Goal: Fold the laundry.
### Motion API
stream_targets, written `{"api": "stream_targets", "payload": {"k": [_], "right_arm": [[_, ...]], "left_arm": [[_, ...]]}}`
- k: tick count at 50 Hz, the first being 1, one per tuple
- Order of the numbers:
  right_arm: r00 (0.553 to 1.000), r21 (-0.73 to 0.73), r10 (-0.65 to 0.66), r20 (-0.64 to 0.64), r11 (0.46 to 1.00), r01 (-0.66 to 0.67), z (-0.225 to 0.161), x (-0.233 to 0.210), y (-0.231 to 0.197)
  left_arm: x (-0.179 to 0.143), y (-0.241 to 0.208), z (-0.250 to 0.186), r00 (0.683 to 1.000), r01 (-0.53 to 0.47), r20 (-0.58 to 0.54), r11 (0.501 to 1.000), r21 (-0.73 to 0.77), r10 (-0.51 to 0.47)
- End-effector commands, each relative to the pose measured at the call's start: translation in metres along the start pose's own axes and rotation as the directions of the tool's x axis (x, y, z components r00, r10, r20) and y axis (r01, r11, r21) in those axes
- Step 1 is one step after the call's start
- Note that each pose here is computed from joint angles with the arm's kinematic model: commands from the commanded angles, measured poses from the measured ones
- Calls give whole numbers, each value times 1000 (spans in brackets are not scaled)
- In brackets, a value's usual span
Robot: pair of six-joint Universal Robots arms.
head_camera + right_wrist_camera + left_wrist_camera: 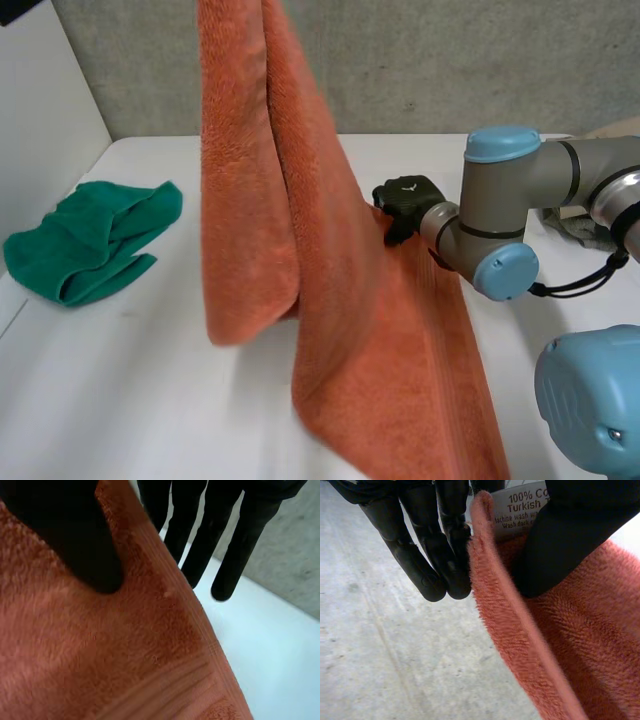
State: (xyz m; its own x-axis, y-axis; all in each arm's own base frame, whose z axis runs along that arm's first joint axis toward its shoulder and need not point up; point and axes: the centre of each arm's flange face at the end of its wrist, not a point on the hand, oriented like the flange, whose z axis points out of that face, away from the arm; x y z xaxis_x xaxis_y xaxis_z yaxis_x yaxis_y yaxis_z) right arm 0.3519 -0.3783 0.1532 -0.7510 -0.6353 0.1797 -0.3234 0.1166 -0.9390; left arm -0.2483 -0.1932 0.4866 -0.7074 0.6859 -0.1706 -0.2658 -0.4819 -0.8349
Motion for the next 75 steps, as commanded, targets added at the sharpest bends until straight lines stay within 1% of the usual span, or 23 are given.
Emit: {"api": "stream_targets", "payload": {"k": [1, 6, 7, 10, 14, 18, 22, 29, 30, 33, 34, 37, 38, 41, 42, 46, 52, 56, 60, 64, 70, 73, 75], "right_arm": [[988, 261, 8, -153, 965, 33, -5, 54, -72], [939, 490, 32, -343, 859, 149, -37, 103, -149], [921, 545, 44, -387, 816, 190, -51, 114, -171], [904, 581, 43, -425, 779, 236, -71, 124, -195], [903, 550, 13, -429, 797, 250, -91, 125, -200], [920, 456, -30, -390, 862, 221, -94, 116, -173], [941, 307, -83, -328, 932, 190, -96, 98, -123], [966, 65, -124, -228, 988, 142, -97, 72, -38], [972, 2, -130, -197, 991, 133, -96, 63, -15], [978, -79, -143, -153, 988, 133, -94, 52, 14], [979, -126, -155, -134, 982, 138, -92, 47, 30], [980, -172, -169, -109, 974, 149, -89, 43, 46], [979, -194, -176, -101, 969, 154, -89, 42, 52], [980, -211, -175, -95, 966, 152, -90, 41, 54], [981, -213, -167, -95, 966, 144, -91, 41, 53], [984, -208, -148, -99, 970, 124, -95, 40, 48], [984, -196, -136, -110, 974, 113, -99, 42, 42], [984, -198, -145, -107, 973, 122, -102, 40, 41], [983, -207, -156, -99, 969, 133, -104, 37, 43], [980, -215, -173, -95, 965, 149, -104, 35, 45], [976, -225, -195, -101, 960, 169, -105, 35, 45], [975, -226, -198, -102, 959, 171, -105, 35, 45], [975, -229, -199, -103, 958, 171, -105, 36, 46]], "left_arm": [[-46, 27, 11, 995, -11, 97, 1000, -25, 14], [-74, 48, 28, 989, -29, 145, 999, -16, 31], [-82, 53, 34, 985, -36, 166, 999, -9, 37], [-94, 63, 42, 978, -41, 205, 999, -9, 42], [-109, 90, 50, 970, -34, 239, 999, -41, 43], [-114, 120, 48, 968, -22, 244, 993, -117, 50], [-114, 154, 33, 968, 10, 247, 973, -230, 49], [-112, 227, -20, 972, 17, 213, 878, -479, 97], [-110, 247, -33, 976, 12, 190, 845, -534, 107], [-109, 273, -53, 980, -1, 157, 794, -608, 122], [-109, 289, -65, 982, -14, 135, 757, -653, 134], [-110, 310, -80, 983, -42, 99, 706, -707, 157], [-111, 322, -89, 982, -59, 77, 670, -740, 172], [-110, 335, -101, 982, -84, 39, 608, -789, 185], [-109, 337, -107, 980, -103, 12, 563, -820, 197], [-106, 327, -109, 977, -150, -49, 506, -850, 207], [-96, 295, -97, 975, -171, -71, 515, -840, 210], [-88, 258, -81, 972, -165, -31, 580, -798, 234], [-77, 236, -70, 978, -83, 59, 635, -768, 199], [-62, 232, -65, 979, 24, 151, 656, -754, 138], [-34, 250, -66, 966, 119, 236, 621, -774, 109], [-27, 276, -69, 952, 129, 265, 583, -802, 155], [-39, 294, -70, 923, 130, 307, 562, -816, 232]]}}
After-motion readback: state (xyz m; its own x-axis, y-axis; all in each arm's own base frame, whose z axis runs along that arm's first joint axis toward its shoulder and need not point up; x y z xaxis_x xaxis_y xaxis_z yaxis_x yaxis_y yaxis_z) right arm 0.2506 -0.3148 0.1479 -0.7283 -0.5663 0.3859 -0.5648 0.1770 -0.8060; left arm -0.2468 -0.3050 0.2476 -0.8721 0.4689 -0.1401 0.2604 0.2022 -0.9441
